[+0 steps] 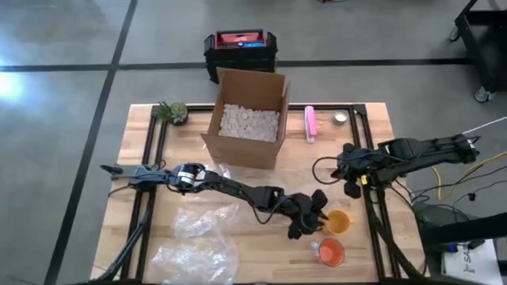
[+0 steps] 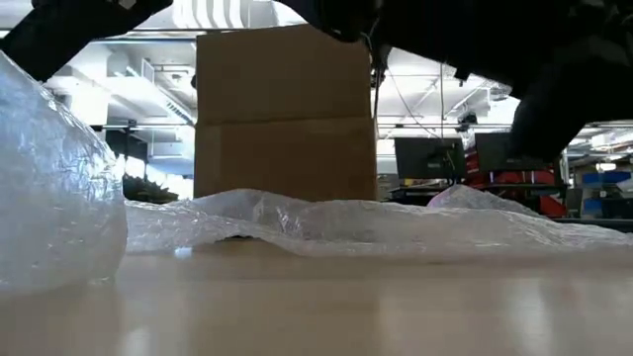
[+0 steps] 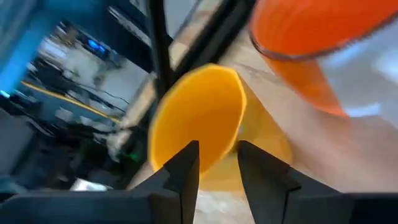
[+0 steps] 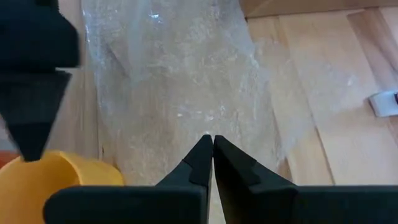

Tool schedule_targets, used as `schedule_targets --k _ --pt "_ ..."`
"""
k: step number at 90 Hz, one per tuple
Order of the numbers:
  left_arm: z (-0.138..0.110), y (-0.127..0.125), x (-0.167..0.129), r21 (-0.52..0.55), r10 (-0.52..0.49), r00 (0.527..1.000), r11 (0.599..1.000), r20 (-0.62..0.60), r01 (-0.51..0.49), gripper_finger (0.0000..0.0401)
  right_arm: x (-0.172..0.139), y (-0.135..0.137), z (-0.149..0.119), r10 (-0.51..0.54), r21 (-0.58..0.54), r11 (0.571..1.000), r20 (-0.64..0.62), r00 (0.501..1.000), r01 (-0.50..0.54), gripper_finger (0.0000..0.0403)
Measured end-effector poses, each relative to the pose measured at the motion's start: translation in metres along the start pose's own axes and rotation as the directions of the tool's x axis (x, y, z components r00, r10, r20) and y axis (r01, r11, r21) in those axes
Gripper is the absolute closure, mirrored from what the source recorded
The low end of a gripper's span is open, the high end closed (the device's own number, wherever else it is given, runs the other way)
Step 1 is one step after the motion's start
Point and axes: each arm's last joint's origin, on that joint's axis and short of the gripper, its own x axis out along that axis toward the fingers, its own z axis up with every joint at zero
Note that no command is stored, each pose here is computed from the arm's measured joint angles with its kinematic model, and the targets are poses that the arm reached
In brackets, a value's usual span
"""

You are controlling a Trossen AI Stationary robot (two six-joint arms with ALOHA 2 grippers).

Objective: Wrap mug
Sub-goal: Wrap the yellow mug with transparent bubble wrap

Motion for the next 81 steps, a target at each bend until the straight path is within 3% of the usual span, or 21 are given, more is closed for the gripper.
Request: schedule_targets --k 53,60,71,81 --pt "-0.022 -0.019 0.002 -0.017 -0.079 0.995 0.997 -0.053 0.078 0.0322 0.002 0.000 -0.001 0.008 -0.009 1.000 -0.008 1.000 -0.008 0.0403" --pt "-0.021 -0.018 0.002 -0.031 -0.050 0.994 0.998 -0.097 0.047 0.0322 0.002 0.001 -0.002 0.036 -0.009 0.999 -0.017 0.999 -0.037 0.0403" --pt "-0.007 -0.007 -0.002 -0.082 0.068 0.978 0.993 -0.199 -0.085 0.0322 -0.001 0.002 -0.004 0.088 0.047 0.995 -0.069 0.994 -0.085 0.0403" --pt "0.005 -0.001 -0.010 -0.120 0.063 0.952 0.987 -0.300 -0.104 0.0325 0.000 0.001 -0.010 0.083 0.142 0.988 -0.186 0.979 -0.056 0.0403"
